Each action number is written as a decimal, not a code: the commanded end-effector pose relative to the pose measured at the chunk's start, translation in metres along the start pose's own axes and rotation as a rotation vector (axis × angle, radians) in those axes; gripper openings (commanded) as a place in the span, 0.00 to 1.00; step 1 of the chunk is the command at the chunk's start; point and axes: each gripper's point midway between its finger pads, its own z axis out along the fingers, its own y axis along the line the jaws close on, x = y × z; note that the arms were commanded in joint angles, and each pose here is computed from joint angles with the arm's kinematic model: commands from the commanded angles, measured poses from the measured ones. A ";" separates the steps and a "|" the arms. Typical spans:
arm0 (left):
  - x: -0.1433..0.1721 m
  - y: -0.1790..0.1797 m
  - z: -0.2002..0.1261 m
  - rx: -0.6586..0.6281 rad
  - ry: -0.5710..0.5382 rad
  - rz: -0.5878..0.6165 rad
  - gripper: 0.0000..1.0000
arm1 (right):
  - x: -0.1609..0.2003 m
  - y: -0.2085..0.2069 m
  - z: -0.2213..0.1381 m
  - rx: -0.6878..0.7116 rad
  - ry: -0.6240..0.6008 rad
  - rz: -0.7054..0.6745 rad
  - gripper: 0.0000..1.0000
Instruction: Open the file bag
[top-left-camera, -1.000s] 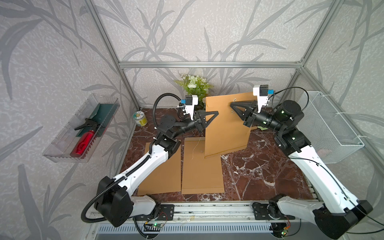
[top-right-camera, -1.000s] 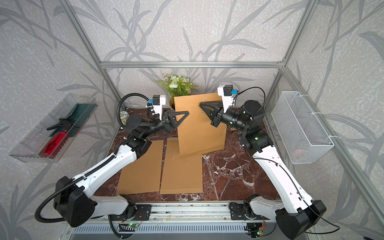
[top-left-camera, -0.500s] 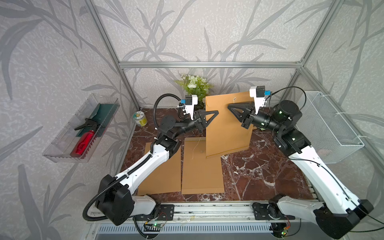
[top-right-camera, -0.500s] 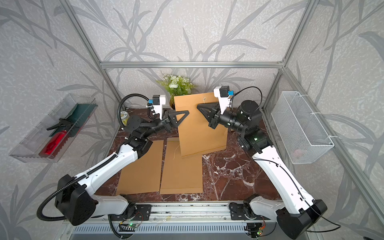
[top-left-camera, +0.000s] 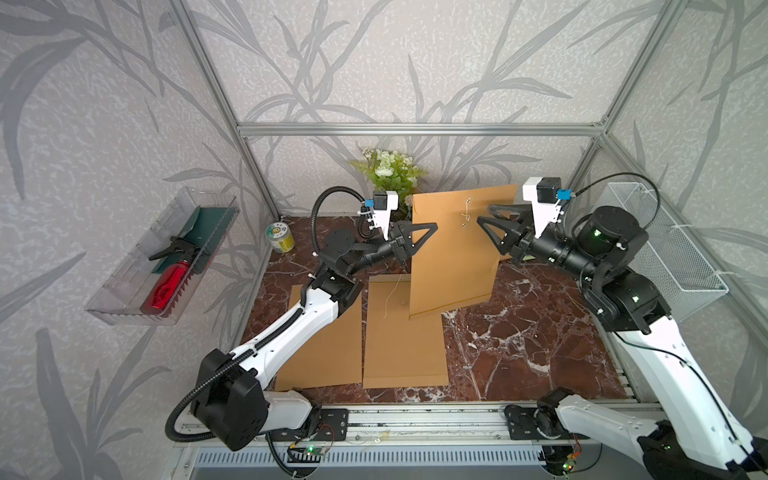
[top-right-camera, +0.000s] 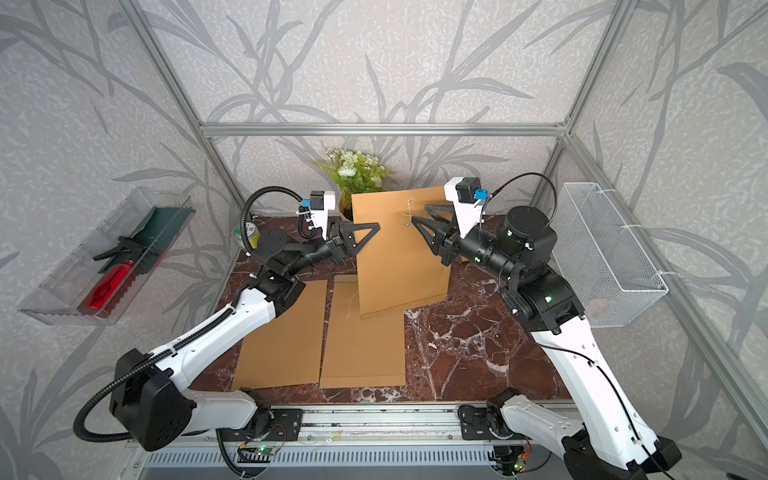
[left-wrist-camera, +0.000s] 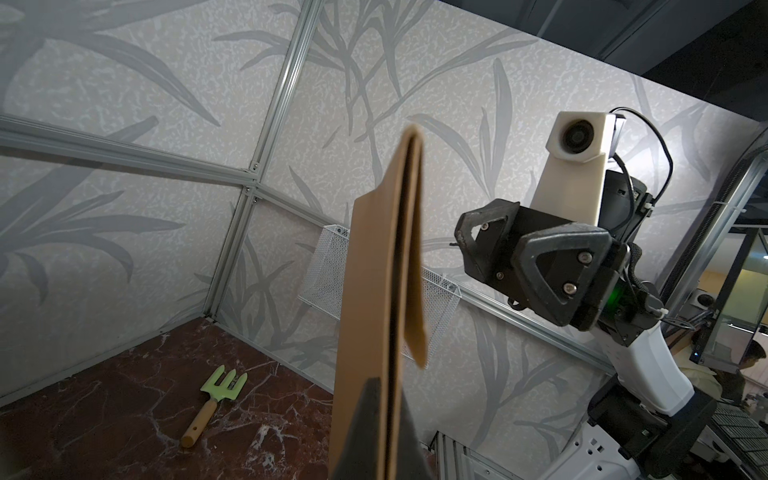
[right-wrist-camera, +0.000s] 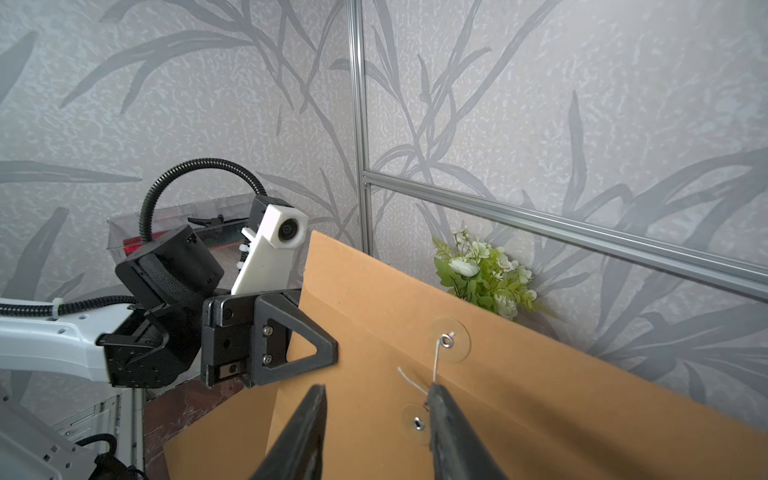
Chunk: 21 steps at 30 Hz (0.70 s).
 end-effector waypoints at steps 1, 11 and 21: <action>-0.022 -0.016 0.002 0.037 -0.027 0.040 0.00 | 0.016 -0.008 0.008 0.025 0.069 -0.033 0.42; -0.025 -0.023 0.005 0.069 -0.001 0.014 0.00 | 0.029 -0.017 0.016 0.076 0.124 -0.109 0.47; -0.024 -0.028 0.008 0.107 0.006 0.002 0.00 | 0.029 -0.017 0.031 0.107 0.140 -0.150 0.47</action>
